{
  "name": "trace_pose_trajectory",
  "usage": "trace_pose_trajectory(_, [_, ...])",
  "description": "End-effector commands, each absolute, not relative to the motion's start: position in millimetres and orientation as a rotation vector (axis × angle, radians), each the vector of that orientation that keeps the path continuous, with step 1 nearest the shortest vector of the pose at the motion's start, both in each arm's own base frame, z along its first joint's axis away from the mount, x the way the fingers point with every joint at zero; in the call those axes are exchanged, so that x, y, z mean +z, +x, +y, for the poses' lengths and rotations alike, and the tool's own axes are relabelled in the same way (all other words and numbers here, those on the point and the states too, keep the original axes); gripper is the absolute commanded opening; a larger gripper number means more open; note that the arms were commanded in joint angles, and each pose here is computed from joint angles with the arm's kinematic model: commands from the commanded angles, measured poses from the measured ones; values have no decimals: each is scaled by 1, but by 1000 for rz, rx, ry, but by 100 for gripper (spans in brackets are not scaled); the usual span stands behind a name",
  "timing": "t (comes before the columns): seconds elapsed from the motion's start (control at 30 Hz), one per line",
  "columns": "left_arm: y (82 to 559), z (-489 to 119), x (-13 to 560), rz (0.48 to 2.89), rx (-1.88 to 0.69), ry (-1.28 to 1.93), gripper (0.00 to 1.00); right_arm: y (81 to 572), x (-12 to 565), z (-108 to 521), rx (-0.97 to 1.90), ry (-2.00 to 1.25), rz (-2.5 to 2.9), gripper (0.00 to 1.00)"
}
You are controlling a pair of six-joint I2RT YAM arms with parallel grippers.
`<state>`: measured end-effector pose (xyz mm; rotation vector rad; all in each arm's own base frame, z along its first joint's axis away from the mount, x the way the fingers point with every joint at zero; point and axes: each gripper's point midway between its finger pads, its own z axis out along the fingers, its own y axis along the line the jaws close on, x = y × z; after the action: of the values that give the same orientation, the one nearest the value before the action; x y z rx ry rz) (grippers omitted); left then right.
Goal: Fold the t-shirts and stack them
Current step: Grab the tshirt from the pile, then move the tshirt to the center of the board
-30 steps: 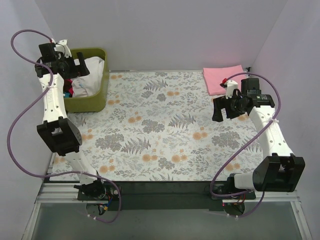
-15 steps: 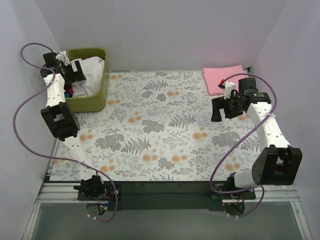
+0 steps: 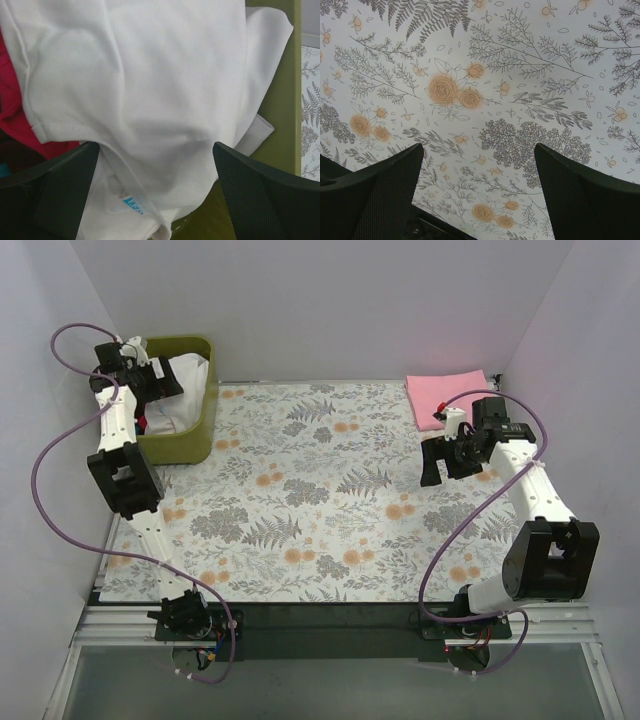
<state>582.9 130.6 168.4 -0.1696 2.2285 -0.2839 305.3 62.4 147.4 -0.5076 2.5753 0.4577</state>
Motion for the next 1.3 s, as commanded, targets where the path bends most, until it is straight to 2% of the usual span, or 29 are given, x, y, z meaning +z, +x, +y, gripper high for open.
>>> trace_pose_trajectory(0.0, [594,120,168,2218,-288,-147,98,311,147,62,449,-507,2554,98])
trace_pose_trajectory(0.07, [596,115,163,2233,-272,-134,98,311,145,62,447,-505,2564,98])
trace_pose_trajectory(0.17, [599,108,164,2230,-282,-127,89,312,143,60,442,-499,2574,98])
trace_pose_trajectory(0.2, [600,108,168,2221,-286,-127,75,313,143,60,441,-498,2572,98])
trace_pose_trajectory(0.27, [602,109,184,2188,-277,-131,58,313,144,61,442,-498,2572,98])
trace_pose_trajectory(0.3, [603,110,192,2172,-264,-142,40,313,145,62,445,-499,2568,98])
trace_pose_trajectory(0.4, [601,112,223,2107,-235,-136,29,312,145,64,466,-498,2565,98])
trace_pose_trajectory(0.43, [602,113,232,2087,-226,-132,20,311,145,64,472,-498,2564,98])
trace_pose_trajectory(0.57, [599,122,279,2000,-142,-140,2,311,148,65,477,-498,2553,98])
trace_pose_trajectory(0.73, [586,133,362,1813,-28,-157,0,308,153,66,479,-502,2535,98])
trace_pose_trajectory(0.97, [560,119,467,1557,-39,-125,0,308,158,69,488,-508,2516,98])
trace_pose_trajectory(1.27, [528,84,549,1359,-170,-35,0,305,161,70,494,-512,2500,98])
